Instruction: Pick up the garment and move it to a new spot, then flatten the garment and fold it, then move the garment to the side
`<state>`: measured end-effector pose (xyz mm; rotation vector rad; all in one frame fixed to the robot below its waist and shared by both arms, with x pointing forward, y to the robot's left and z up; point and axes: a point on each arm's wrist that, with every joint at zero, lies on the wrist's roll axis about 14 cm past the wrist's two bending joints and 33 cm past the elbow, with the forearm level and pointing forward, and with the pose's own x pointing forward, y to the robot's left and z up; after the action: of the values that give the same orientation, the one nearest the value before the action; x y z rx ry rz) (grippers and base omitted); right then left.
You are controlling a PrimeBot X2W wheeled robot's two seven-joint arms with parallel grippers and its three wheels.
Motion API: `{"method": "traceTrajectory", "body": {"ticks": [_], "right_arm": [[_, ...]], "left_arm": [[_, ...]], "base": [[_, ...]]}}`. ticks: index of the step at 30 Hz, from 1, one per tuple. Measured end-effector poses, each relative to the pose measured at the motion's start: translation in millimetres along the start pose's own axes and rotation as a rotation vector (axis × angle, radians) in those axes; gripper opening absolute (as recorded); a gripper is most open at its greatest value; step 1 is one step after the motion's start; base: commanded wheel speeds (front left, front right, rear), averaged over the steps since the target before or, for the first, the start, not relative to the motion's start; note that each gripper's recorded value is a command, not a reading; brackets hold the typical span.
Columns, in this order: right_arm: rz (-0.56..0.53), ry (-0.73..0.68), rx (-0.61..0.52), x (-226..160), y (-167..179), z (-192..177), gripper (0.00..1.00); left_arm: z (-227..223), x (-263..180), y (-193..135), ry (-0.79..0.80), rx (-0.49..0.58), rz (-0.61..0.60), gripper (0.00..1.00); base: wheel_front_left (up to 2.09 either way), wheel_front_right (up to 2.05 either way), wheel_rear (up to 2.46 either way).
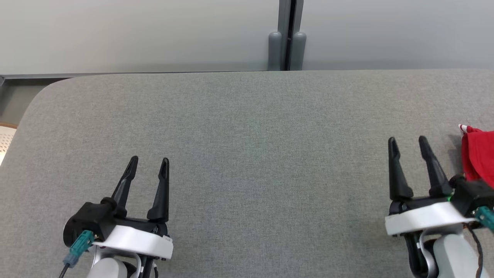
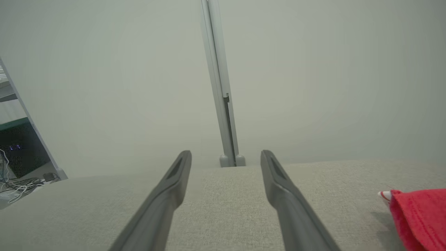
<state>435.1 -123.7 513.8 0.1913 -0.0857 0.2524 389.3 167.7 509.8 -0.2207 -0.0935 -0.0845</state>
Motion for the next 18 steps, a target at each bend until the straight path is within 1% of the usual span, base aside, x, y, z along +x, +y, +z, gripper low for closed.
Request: {"method": "traceTrajectory", "body": {"ticks": [2,4,7,18], "right_arm": [[0.011,0.022,-0.009,-6,7,-8,1.00],[0.033,0.033,-0.051,-9,13,-11,1.00],[0.015,0.030,-0.029,-12,14,-12,1.00],[0.000,0.035,-0.015,-17,15,-15,1.00]], "left_arm": [[-5,-5,3,0.015,-0.001,0.011,1.00],[-4,-6,4,0.015,-0.008,0.015,1.00],[-6,-6,4,0.019,-0.008,0.020,1.00],[-3,-6,9,0.007,-0.022,0.060,1.00]], "base": [[0.00,0.00,0.00],[0.00,0.00,0.00],[0.00,0.00,0.00],[0.00,0.00,0.00]]}}
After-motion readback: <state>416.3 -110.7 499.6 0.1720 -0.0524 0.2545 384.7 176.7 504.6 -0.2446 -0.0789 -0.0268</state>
